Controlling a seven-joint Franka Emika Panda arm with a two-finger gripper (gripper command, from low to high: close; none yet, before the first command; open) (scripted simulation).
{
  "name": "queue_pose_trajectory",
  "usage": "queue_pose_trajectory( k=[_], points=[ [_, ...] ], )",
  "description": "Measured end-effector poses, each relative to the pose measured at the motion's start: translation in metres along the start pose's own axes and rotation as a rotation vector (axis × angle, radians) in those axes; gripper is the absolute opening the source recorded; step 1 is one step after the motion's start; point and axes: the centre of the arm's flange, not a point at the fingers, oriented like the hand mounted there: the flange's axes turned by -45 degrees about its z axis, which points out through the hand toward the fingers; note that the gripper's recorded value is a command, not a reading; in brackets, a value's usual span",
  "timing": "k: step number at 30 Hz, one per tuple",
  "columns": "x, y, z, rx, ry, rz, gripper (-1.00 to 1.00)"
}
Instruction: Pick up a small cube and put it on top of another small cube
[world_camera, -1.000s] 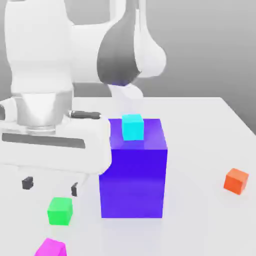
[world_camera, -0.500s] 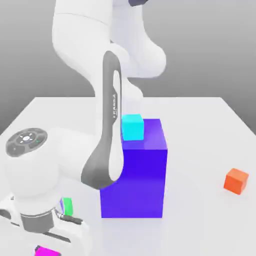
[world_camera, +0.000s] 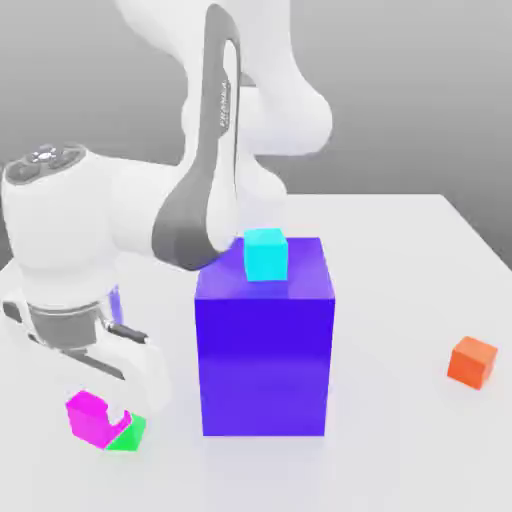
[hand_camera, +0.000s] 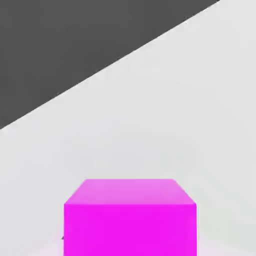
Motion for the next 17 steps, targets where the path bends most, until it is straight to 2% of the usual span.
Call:
queue_pose_trajectory(
  k=[3, 8, 9, 17],
  points=[
    [-0.023, 0.024, -0.003, -0.011, 0.005, 0.102, -1.00],
    [-0.029, 0.020, 0.048, -0.013, 0.006, 0.101, -1.00],
    [-0.029, 0.020, 0.054, -0.013, 0.006, 0.101, 1.00],
    [-0.029, 0.020, 0.045, -0.014, 0.006, 0.102, 1.00]
  ],
)
